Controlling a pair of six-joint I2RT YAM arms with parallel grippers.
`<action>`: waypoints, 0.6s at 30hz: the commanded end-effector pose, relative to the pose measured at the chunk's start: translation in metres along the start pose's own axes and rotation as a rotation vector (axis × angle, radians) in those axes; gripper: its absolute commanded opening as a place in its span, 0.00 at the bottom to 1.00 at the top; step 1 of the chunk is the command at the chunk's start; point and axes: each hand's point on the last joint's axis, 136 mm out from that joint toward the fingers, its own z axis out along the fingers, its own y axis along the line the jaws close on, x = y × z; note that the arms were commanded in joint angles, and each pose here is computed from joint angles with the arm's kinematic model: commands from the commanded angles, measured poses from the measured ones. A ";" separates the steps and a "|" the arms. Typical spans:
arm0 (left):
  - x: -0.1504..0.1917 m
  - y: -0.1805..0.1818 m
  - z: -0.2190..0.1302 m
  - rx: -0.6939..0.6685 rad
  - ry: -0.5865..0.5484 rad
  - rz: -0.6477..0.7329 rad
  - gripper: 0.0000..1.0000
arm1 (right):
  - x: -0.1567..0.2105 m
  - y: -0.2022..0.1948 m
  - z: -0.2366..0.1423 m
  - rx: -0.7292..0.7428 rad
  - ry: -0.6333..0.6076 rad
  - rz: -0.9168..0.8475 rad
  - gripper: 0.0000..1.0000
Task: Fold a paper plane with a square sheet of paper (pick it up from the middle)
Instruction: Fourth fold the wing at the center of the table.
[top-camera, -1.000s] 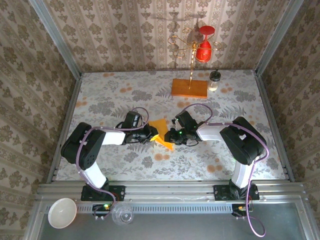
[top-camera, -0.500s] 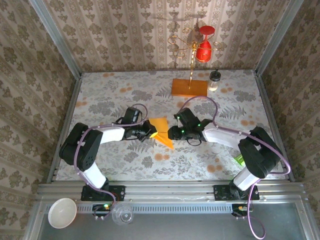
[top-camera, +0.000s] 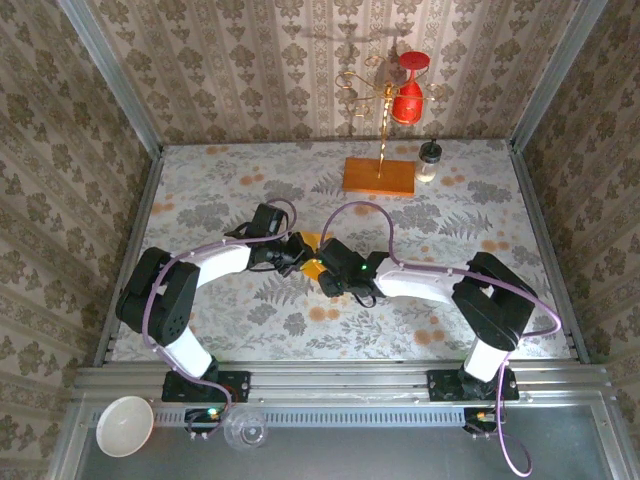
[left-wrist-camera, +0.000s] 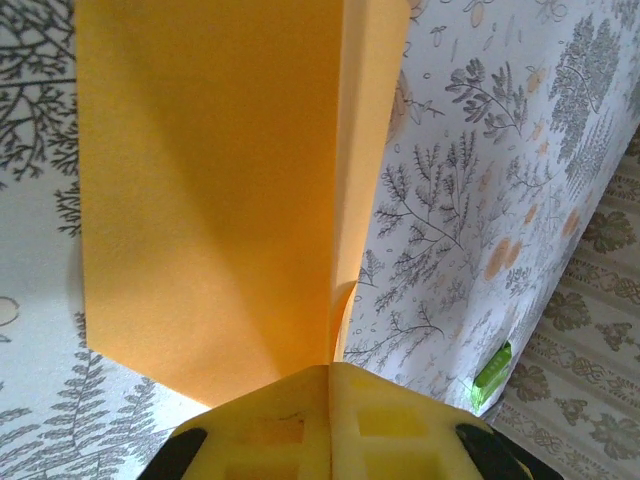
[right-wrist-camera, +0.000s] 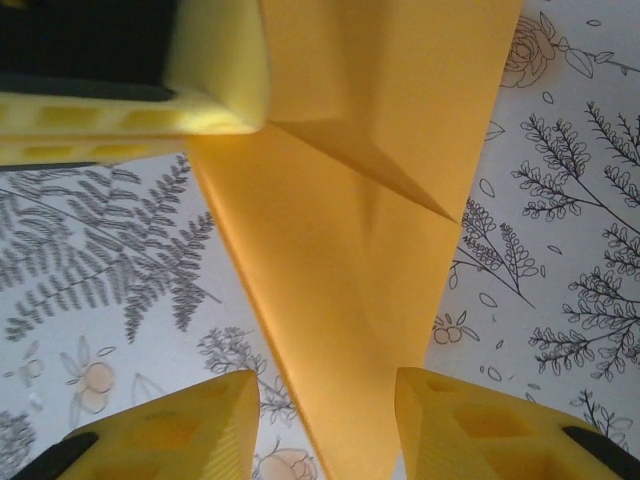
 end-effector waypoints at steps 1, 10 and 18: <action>0.001 -0.003 -0.001 -0.015 0.008 -0.018 0.09 | -0.008 -0.002 0.005 0.050 -0.025 -0.043 0.42; 0.003 -0.001 0.002 -0.018 0.013 -0.031 0.09 | -0.009 -0.001 0.018 0.093 -0.041 -0.055 0.40; 0.005 0.002 0.004 -0.024 0.019 -0.038 0.09 | -0.012 0.002 0.021 0.103 -0.055 -0.067 0.36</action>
